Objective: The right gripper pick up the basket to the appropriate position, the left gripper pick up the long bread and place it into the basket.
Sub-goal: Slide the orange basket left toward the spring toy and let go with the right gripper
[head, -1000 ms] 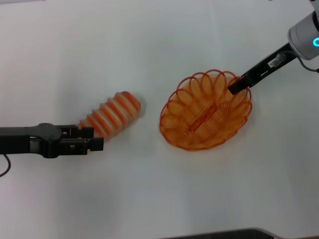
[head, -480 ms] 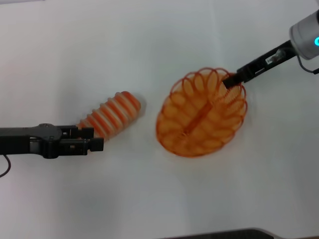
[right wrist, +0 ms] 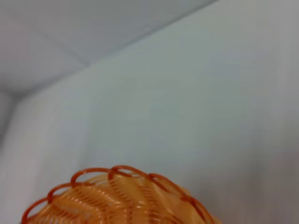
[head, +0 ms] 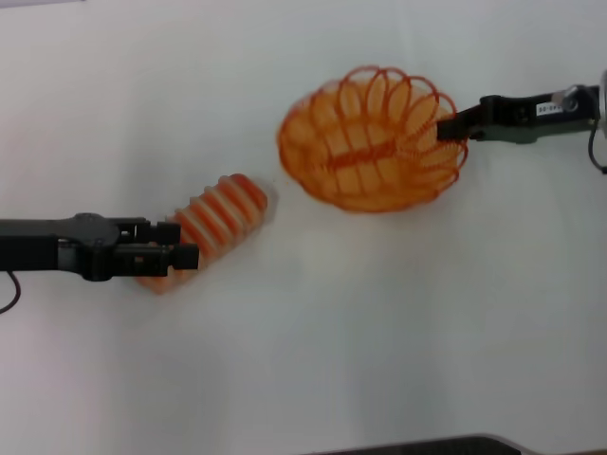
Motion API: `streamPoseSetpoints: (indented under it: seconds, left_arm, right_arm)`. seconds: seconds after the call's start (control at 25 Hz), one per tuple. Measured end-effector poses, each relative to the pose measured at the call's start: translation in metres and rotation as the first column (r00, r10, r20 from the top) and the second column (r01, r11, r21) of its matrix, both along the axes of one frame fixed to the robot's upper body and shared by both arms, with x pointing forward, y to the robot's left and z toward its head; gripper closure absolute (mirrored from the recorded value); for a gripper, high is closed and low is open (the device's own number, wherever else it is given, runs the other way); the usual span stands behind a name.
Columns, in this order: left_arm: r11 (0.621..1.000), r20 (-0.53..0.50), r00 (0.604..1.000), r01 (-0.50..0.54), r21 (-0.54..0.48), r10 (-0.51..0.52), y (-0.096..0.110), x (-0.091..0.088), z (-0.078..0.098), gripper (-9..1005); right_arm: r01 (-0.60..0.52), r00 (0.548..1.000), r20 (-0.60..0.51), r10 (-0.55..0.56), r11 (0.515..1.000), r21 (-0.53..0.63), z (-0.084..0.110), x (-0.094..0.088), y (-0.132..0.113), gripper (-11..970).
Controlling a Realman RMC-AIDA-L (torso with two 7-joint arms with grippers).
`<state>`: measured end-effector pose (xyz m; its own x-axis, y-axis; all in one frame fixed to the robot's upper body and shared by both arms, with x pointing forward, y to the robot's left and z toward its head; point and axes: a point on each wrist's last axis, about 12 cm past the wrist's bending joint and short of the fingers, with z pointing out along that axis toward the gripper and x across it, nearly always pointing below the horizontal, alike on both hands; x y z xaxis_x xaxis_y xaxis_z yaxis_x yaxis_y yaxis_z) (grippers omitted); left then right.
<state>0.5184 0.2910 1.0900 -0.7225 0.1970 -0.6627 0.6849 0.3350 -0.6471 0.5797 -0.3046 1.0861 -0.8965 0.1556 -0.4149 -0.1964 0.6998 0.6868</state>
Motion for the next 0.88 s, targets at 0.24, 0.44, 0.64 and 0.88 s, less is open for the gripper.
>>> streamPoseSetpoints:
  seconds: [0.24, 0.44, 0.64, 0.88]
  left_arm:
    - [1.0, 0.025, 1.0, 0.018, 0.0, -0.018, -0.006, 0.009, 0.006, 241]
    - [1.0, 0.042, 0.999, 0.026, 0.006, -0.027, -0.009, 0.015, 0.011, 241]
    - [1.0, 0.045, 0.999, 0.027, 0.008, -0.028, -0.01, 0.017, 0.012, 240]
    - [1.0, 0.046, 0.999, 0.024, 0.01, -0.024, -0.011, 0.018, 0.012, 240]
  right_arm:
    - [0.125, 0.991, -0.055, -0.118, 0.982, 0.145, -0.015, -0.018, 0.001, 866]
    - [0.188, 0.981, -0.084, -0.176, 0.967, 0.174, -0.024, -0.023, -0.004, 866]
    - [0.226, 0.972, -0.105, -0.209, 0.957, 0.181, -0.031, -0.026, -0.008, 842]
    - [0.245, 0.967, -0.115, -0.226, 0.95, 0.194, -0.034, -0.028, -0.009, 754]
